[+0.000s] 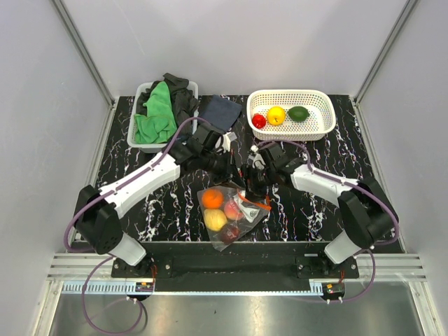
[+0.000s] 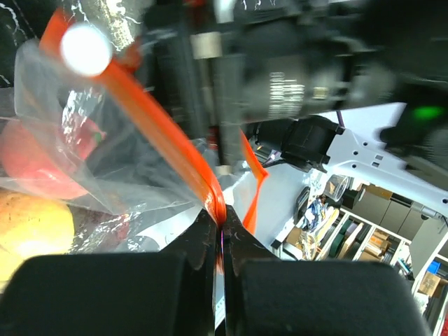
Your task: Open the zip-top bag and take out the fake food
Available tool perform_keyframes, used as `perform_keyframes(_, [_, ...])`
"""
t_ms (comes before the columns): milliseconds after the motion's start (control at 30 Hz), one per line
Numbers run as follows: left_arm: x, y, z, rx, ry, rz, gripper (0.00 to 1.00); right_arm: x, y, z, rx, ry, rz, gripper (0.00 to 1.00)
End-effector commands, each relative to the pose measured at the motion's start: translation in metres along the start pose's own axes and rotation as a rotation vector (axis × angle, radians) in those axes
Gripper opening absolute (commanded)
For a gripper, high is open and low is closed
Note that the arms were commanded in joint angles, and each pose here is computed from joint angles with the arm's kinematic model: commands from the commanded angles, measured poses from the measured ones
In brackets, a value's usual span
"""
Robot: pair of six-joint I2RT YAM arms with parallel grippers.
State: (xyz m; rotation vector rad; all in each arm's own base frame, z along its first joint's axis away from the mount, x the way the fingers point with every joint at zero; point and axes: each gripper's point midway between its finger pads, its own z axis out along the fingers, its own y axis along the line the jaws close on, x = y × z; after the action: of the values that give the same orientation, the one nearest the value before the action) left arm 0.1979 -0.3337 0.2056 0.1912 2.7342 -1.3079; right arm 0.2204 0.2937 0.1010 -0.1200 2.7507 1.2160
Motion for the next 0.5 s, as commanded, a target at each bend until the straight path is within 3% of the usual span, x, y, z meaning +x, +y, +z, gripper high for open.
perform_keyframes(0, [-0.018,-0.022,0.006,0.041,-0.051,0.032,0.0,0.009,-0.001,0.016,-0.081,0.028,0.022,0.66])
perform_keyframes(467, [0.001,0.008,0.04,-0.066,-0.034,-0.012,0.0,0.049,-0.038,0.037,-0.098,0.132,0.087,0.85])
